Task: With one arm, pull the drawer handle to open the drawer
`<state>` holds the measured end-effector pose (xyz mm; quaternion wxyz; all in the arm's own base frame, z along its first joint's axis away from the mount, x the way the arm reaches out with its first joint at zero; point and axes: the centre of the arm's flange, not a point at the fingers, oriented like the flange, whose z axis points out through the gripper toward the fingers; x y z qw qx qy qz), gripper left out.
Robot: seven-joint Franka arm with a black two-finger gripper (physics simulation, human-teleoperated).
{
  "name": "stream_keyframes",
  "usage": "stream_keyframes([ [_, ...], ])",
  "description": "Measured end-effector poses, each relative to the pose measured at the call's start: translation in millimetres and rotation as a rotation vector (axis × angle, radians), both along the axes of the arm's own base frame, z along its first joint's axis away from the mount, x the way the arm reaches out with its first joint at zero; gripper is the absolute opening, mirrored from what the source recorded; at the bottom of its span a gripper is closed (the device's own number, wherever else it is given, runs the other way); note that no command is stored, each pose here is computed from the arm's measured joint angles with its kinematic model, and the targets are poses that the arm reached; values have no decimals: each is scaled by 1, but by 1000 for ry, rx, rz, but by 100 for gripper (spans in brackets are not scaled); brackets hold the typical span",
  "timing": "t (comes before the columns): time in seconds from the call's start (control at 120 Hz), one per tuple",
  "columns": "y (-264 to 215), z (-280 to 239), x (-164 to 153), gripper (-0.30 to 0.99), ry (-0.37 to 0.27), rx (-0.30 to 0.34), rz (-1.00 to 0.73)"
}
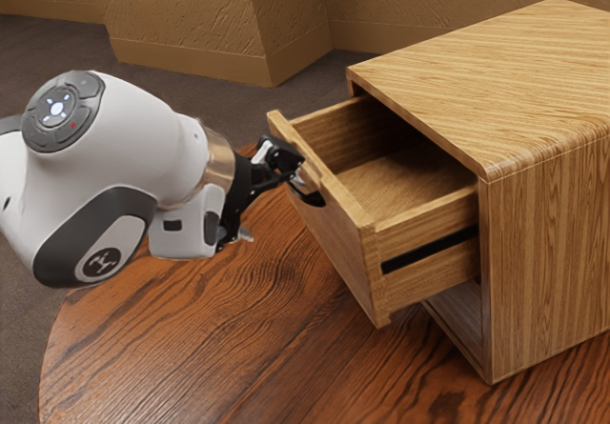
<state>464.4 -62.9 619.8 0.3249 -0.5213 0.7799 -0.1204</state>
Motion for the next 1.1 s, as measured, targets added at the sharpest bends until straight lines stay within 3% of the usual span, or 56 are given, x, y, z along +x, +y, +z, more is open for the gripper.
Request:
stream_keyframes([
  [0.35,18,-2,-24,68,-1,19,41],
  [0.575,27,0,-36,59,0,19,67],
  [0.692,31,3,-48,42,-8,9,84],
  [0.742,35,5,-54,15,-15,-7,97],
  [0.825,34,14,-59,-4,-24,-28,105],
  [0.858,22,41,-63,-29,-42,-14,97],
  [0.925,-38,145,-95,-3,-105,58,57],
  [1.008,-129,263,-192,23,-164,63,17],
  [1.05,-139,271,-209,33,-92,14,36],
  [1.1,-120,251,-177,42,109,-117,51],
])
